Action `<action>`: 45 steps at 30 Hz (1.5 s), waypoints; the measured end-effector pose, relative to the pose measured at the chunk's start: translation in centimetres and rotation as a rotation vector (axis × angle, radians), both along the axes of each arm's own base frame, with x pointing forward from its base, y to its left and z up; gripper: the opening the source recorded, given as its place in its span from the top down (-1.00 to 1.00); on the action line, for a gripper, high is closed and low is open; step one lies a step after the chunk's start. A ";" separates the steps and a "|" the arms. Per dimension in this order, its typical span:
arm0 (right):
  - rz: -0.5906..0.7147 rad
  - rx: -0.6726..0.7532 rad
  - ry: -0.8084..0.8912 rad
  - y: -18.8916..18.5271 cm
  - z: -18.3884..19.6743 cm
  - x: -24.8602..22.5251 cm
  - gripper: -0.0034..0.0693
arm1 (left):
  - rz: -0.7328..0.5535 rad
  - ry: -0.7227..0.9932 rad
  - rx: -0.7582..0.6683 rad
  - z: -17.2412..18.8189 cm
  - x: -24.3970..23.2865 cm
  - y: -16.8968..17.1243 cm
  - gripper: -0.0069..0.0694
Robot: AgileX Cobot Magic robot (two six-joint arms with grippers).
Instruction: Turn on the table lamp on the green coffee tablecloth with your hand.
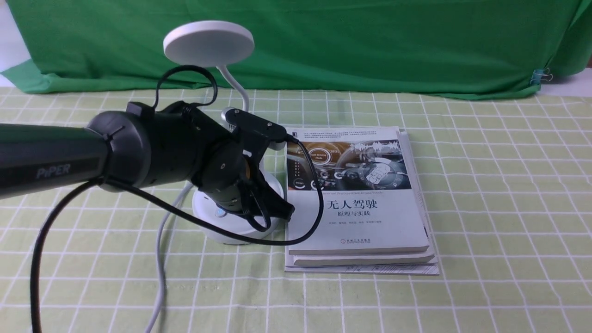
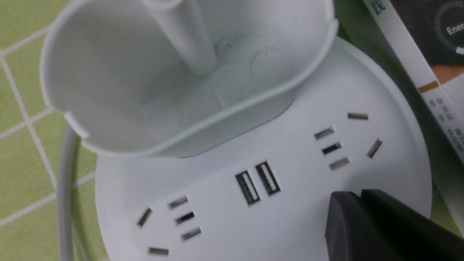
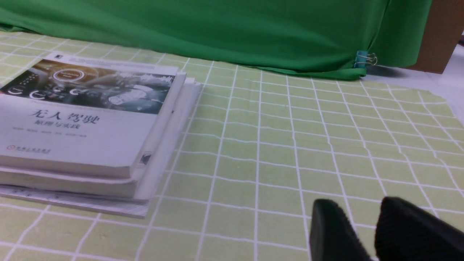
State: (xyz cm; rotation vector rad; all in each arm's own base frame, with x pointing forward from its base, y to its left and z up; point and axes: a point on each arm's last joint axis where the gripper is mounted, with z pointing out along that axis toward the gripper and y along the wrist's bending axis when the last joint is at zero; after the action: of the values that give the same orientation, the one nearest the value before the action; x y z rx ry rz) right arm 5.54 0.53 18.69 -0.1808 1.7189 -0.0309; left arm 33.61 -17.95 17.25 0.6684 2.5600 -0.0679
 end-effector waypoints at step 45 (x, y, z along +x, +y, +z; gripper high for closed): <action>0.000 0.000 0.000 0.0 0.0 0.0 0.23 | 0.050 -0.510 -0.459 13.7 -22.2 11.7 0.77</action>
State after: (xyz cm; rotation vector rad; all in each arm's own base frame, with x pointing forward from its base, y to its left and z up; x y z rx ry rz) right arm 5.54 0.53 18.69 -0.1808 1.7189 -0.0309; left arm 11.38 -6.27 30.99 0.3798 1.9707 -0.4006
